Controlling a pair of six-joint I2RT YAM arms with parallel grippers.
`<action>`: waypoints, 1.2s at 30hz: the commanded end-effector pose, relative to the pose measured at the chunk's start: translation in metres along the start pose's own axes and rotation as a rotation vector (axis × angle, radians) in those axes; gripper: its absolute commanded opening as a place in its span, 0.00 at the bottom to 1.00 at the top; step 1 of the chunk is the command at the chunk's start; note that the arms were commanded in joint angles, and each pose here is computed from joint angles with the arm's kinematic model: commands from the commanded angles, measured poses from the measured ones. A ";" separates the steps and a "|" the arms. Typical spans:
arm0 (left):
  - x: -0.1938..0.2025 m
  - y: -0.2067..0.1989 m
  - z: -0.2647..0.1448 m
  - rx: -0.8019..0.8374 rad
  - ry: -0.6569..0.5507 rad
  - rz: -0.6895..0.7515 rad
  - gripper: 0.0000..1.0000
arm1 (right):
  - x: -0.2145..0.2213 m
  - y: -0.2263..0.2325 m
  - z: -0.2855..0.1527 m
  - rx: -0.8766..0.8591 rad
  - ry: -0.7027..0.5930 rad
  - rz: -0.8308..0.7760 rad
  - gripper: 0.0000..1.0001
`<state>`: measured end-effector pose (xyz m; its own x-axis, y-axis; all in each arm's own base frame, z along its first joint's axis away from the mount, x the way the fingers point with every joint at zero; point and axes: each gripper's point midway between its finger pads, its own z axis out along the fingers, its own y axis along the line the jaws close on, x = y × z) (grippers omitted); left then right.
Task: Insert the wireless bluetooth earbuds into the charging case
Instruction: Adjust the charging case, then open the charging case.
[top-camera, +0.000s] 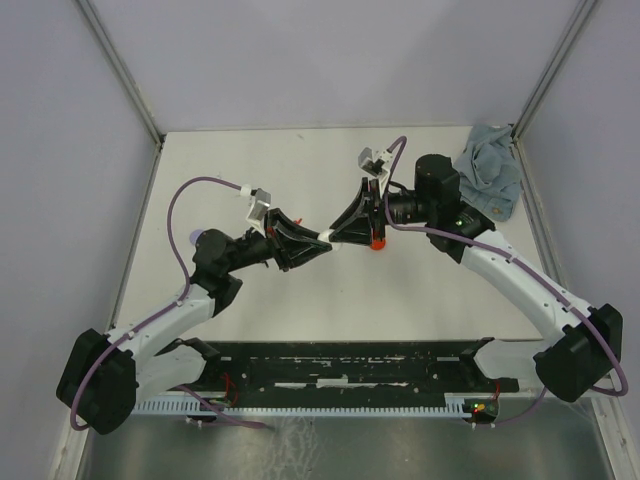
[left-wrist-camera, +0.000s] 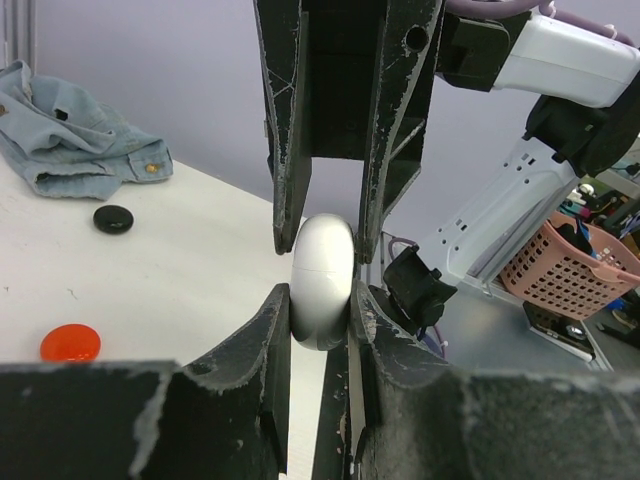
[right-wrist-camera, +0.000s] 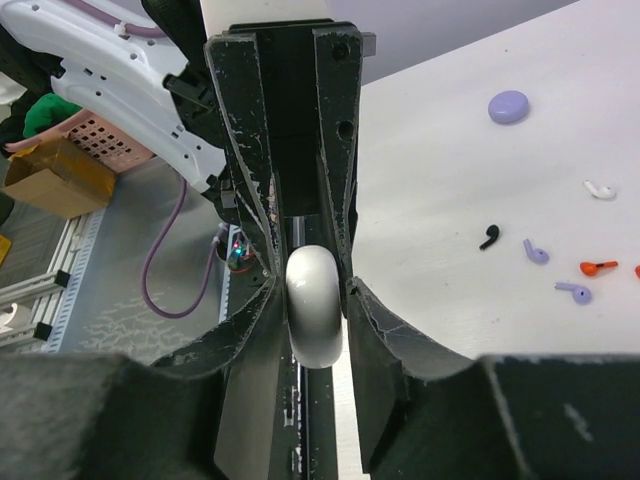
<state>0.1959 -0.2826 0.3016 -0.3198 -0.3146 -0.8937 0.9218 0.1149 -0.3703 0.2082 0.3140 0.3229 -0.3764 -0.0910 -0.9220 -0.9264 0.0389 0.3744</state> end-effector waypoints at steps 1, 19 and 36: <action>-0.009 -0.009 0.001 0.031 -0.025 0.041 0.03 | -0.019 0.017 -0.006 -0.027 -0.030 -0.082 0.43; -0.008 -0.022 -0.002 0.080 -0.016 0.079 0.03 | -0.022 0.004 -0.014 0.066 -0.026 -0.103 0.54; -0.003 -0.017 -0.002 0.045 -0.008 0.090 0.03 | -0.037 -0.018 -0.026 0.172 -0.100 -0.025 0.56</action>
<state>0.1869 -0.2834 0.3040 -0.3031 -0.3040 -0.9032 0.9320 0.1031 -0.3475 0.2279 0.2942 0.3210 -0.4094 -0.0757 -0.9092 -0.9025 0.1796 0.3914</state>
